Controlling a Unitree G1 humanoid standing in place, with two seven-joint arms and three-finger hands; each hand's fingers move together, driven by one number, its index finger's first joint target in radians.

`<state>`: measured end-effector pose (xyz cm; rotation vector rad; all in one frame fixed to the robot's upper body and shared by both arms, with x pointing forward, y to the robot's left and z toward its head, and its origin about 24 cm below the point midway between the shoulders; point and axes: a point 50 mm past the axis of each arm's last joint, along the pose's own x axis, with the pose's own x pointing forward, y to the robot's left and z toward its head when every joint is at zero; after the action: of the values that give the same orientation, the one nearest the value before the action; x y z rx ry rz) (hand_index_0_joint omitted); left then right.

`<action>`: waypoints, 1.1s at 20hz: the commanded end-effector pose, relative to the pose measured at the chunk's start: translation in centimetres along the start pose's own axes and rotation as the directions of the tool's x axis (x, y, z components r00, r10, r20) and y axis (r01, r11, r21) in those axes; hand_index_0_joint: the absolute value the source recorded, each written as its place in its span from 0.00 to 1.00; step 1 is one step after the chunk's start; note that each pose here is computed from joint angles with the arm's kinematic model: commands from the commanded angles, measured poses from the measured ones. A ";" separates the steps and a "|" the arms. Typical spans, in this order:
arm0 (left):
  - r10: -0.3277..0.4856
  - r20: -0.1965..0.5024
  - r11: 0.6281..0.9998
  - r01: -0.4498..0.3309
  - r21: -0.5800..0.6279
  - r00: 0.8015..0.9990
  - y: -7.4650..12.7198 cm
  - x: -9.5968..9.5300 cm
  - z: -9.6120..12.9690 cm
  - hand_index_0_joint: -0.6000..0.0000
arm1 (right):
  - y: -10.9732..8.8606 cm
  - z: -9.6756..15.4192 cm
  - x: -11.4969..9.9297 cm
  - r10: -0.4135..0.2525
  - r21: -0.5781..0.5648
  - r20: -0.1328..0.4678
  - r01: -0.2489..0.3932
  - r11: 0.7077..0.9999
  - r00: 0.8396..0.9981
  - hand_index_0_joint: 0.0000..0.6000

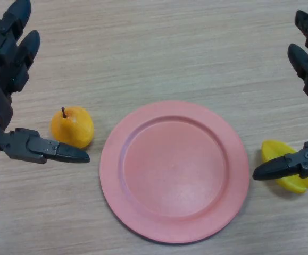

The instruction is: Pick up the yellow pear and place it on the plate

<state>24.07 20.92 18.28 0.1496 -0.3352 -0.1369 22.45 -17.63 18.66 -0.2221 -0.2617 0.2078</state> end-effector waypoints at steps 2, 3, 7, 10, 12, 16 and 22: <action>0.034 0.189 0.996 -0.050 0.080 0.981 1.1 0.0 3.1 1.00 | -1.0 3.1 -0.4 -0.027 -0.024 0.202 0.032 0.999 0.979 0.00; 0.037 0.191 0.996 -0.053 0.075 0.981 1.2 0.0 3.1 1.00 | -1.0 3.1 -0.4 -0.026 -0.025 0.201 0.032 0.999 0.979 0.00; 0.047 0.179 0.995 -0.061 0.073 0.983 1.3 0.4 2.5 1.00 | -1.2 3.1 -0.2 -0.037 -0.032 0.198 0.044 0.999 0.980 0.00; 0.075 0.181 0.991 -0.094 0.100 0.981 2.5 1.2 1.7 1.00 | -1.1 2.7 -0.2 -0.033 -0.027 0.186 0.039 0.999 0.982 0.00; 0.108 0.210 0.983 -0.135 0.123 0.972 3.6 2.0 1.2 1.00 | -1.0 2.7 -0.2 -0.030 -0.010 0.193 0.032 0.999 0.981 0.00; 0.142 0.158 0.950 -0.180 0.257 0.977 4.8 3.1 -2.2 1.00 | -1.0 2.8 -0.3 -0.032 0.019 0.196 0.029 0.999 0.980 0.00; 0.172 0.059 0.925 -0.182 0.334 0.983 5.2 3.2 -6.5 1.00 | -1.0 2.6 -0.6 -0.045 0.032 0.175 0.040 0.999 0.984 0.00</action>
<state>29.95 25.33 9.19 0.3897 -0.1263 0.0304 22.48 -17.53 18.30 -0.1676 -0.2426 0.2217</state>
